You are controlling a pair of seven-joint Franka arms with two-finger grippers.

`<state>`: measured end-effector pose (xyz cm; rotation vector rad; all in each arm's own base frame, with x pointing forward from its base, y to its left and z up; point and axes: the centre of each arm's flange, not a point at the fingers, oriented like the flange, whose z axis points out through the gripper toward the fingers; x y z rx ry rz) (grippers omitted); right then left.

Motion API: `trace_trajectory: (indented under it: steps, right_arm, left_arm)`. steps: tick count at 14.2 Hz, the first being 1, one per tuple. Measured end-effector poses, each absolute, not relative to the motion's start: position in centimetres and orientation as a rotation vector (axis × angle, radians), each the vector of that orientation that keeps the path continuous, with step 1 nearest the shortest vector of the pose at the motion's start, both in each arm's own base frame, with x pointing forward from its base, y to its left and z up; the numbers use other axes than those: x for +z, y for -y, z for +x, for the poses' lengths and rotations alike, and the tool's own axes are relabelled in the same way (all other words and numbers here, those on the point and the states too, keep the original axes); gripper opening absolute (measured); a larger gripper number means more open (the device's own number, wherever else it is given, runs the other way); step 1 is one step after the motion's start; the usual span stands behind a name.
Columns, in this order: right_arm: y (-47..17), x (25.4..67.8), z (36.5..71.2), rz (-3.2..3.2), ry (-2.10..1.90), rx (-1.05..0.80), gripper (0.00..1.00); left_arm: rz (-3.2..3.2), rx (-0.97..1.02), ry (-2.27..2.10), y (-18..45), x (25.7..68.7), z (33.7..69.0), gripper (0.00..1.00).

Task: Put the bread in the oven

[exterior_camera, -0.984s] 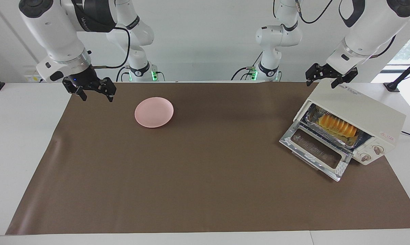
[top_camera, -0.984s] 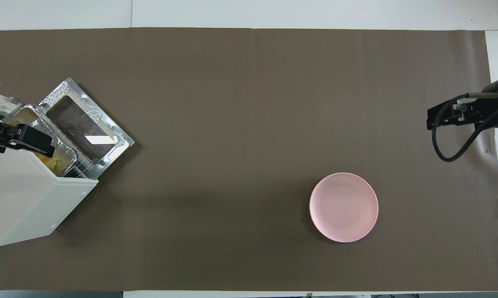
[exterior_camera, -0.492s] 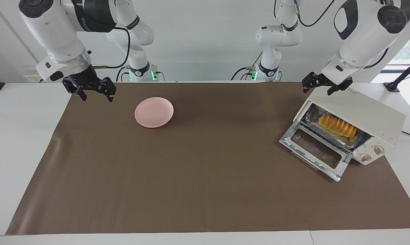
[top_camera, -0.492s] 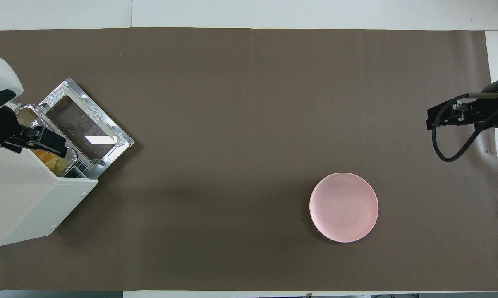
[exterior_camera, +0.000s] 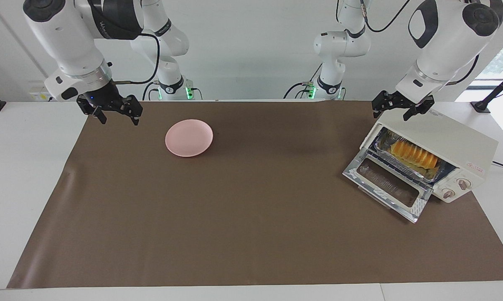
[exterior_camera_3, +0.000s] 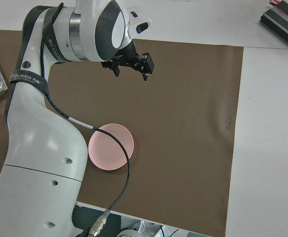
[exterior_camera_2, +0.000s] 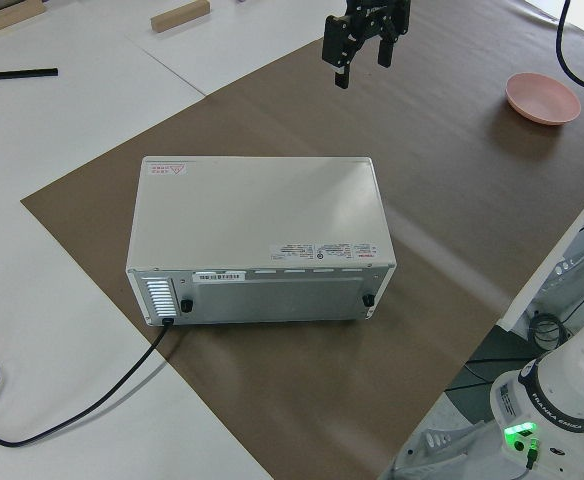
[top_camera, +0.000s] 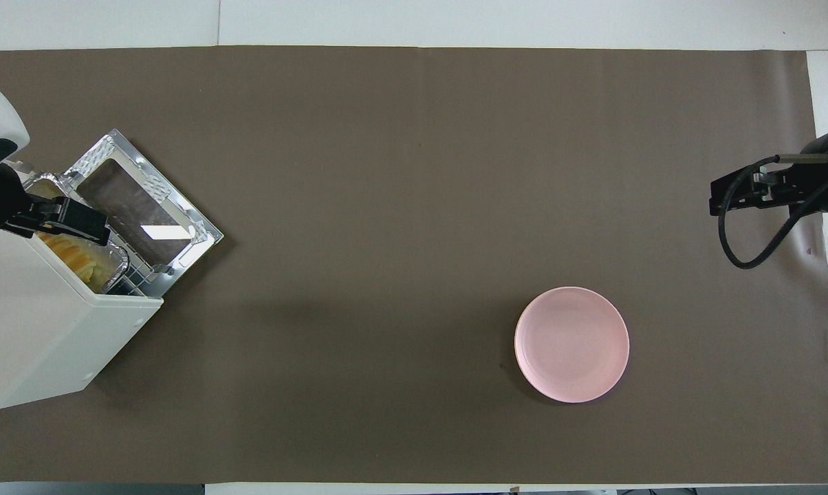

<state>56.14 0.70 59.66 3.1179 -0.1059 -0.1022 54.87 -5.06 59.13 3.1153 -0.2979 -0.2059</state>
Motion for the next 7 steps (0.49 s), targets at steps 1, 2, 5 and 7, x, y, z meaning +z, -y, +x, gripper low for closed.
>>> trace_trajectory:
  steps: [1, 2, 5, 7]
  right_arm:
    - [-0.70, 59.65, 56.14, 3.118, 0.106, -0.102, 1.00]
    - [-0.70, 59.65, 56.14, 3.118, 0.106, -0.102, 1.00]
    - [-0.70, 59.66, 56.14, 3.118, 0.106, -0.102, 1.00]
    - [-0.70, 59.66, 56.14, 3.118, 0.106, -0.102, 1.00]
  left_arm:
    - [3.116, -0.196, 0.298, 5.06, 59.18, 54.94, 1.00]
    - [3.116, -0.194, 0.297, 5.05, 59.19, 54.95, 1.00]
    - [3.118, -0.168, 0.296, 5.02, 59.31, 55.16, 1.00]
    - [3.119, -0.147, 0.296, 5.02, 59.40, 55.31, 1.00]
